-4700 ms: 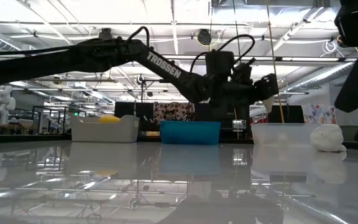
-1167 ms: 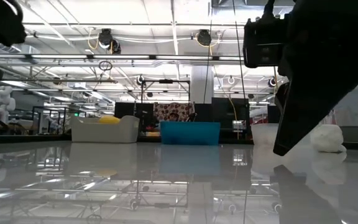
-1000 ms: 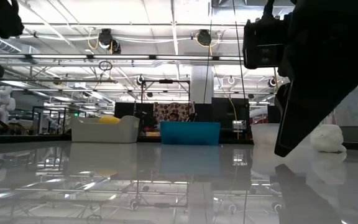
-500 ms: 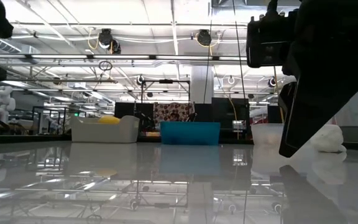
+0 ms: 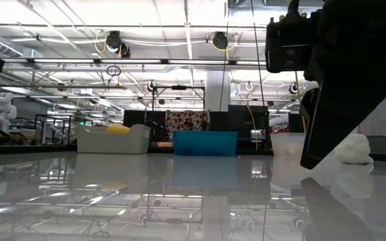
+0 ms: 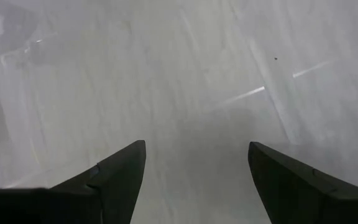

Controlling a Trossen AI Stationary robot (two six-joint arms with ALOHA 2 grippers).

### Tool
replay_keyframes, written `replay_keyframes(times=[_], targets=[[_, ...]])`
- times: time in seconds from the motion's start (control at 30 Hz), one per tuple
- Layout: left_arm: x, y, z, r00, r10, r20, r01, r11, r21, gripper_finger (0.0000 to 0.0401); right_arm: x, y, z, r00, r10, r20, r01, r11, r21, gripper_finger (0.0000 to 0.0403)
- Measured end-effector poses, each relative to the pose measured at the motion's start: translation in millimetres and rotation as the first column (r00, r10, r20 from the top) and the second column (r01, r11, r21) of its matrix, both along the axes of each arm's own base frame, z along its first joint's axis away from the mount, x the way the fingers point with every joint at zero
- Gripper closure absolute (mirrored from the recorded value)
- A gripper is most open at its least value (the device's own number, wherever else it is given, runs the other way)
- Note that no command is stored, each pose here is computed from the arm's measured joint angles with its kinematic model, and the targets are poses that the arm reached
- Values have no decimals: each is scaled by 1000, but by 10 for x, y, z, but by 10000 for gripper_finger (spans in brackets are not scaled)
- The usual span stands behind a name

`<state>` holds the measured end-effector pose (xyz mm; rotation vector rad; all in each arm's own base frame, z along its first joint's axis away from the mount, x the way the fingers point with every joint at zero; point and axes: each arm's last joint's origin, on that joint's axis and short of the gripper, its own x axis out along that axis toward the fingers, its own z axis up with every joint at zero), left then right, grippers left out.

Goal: Sort produce into baskets
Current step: Put the bottom left garlic into the transparent bin

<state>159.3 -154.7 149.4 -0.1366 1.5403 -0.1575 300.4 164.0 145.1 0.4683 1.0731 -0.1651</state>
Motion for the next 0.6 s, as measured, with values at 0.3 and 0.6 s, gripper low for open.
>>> replay_keyframes(times=[0.3,0.6], targets=[[8,-12,-47,999,-34,-23,34,999,9,177,0,0,0,1000,2,0,-2,1000,-1,126],[4,-9,-50,999,-35,-30,35,999,7,213,0,0,0,1000,-6,-1,6,1000,3,126]])
